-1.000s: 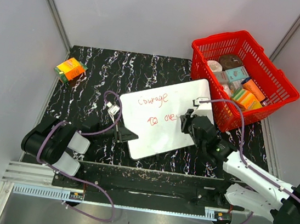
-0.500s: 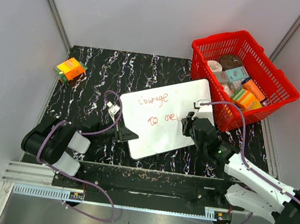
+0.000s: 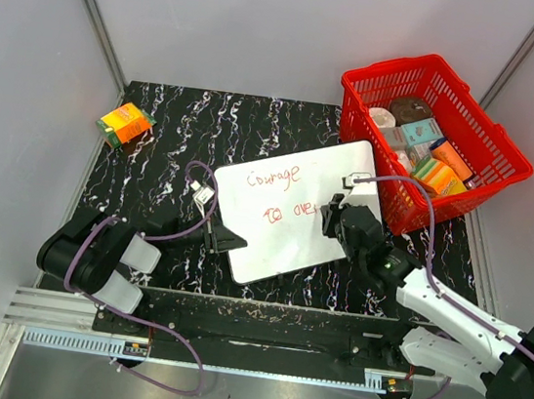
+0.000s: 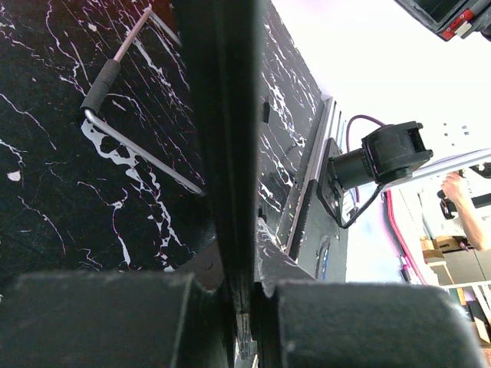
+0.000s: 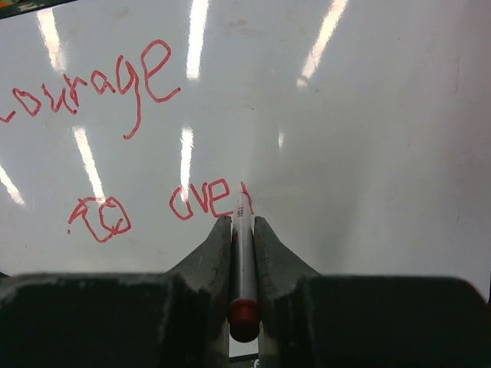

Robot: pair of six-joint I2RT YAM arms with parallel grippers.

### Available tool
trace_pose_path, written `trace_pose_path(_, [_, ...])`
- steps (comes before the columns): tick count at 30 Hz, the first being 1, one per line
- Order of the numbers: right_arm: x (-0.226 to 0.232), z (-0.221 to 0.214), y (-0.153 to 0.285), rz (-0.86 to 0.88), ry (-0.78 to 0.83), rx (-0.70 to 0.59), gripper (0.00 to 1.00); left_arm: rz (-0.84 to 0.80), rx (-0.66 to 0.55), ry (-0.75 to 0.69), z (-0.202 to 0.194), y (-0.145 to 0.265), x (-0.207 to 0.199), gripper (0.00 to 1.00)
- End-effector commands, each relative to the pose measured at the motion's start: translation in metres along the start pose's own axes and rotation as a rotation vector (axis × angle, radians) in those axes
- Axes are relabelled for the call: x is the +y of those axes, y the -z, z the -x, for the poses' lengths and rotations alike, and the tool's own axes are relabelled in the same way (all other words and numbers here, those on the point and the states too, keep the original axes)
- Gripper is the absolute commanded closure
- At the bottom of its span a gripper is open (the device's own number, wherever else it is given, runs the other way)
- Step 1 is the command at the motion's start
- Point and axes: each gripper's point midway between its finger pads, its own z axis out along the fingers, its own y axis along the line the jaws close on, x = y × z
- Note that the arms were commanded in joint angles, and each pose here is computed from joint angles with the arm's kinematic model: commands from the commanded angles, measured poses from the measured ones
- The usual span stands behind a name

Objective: Write a sentence on the whiteboard

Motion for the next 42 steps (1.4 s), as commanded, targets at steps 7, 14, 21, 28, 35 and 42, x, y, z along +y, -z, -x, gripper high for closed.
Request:
trace_pose_path(7, [0.001, 0.041, -0.005, -0.032, -0.020, -0.109, 1.00, 0.088, -0.015, -0.097, 0.001, -0.003, 0.022, 1.00])
trace_pose_path(14, [-0.006, 0.043, -0.007, -0.056, -0.024, -0.115, 1.00, 0.089, -0.014, -0.099, 0.000, -0.003, 0.022, 1.00])
trace_pose_path(21, [-0.008, 0.037, -0.008, -0.057, -0.024, -0.099, 1.00, 0.092, -0.012, -0.096, 0.000, -0.002, 0.022, 1.00])
trace_pose_path(28, [-0.009, 0.027, -0.002, -0.039, -0.034, -0.080, 1.00, 0.095, -0.012, -0.095, 0.000, -0.003, 0.023, 1.00])
trace_pose_path(35, [-0.012, 0.044, 0.010, -0.035, -0.055, -0.134, 1.00, 0.096, -0.011, -0.096, 0.000, -0.003, 0.023, 1.00])
trace_pose_path(42, [-0.011, 0.042, 0.006, -0.040, -0.048, -0.121, 1.00, 0.098, -0.013, -0.096, 0.000, -0.003, 0.023, 1.00])
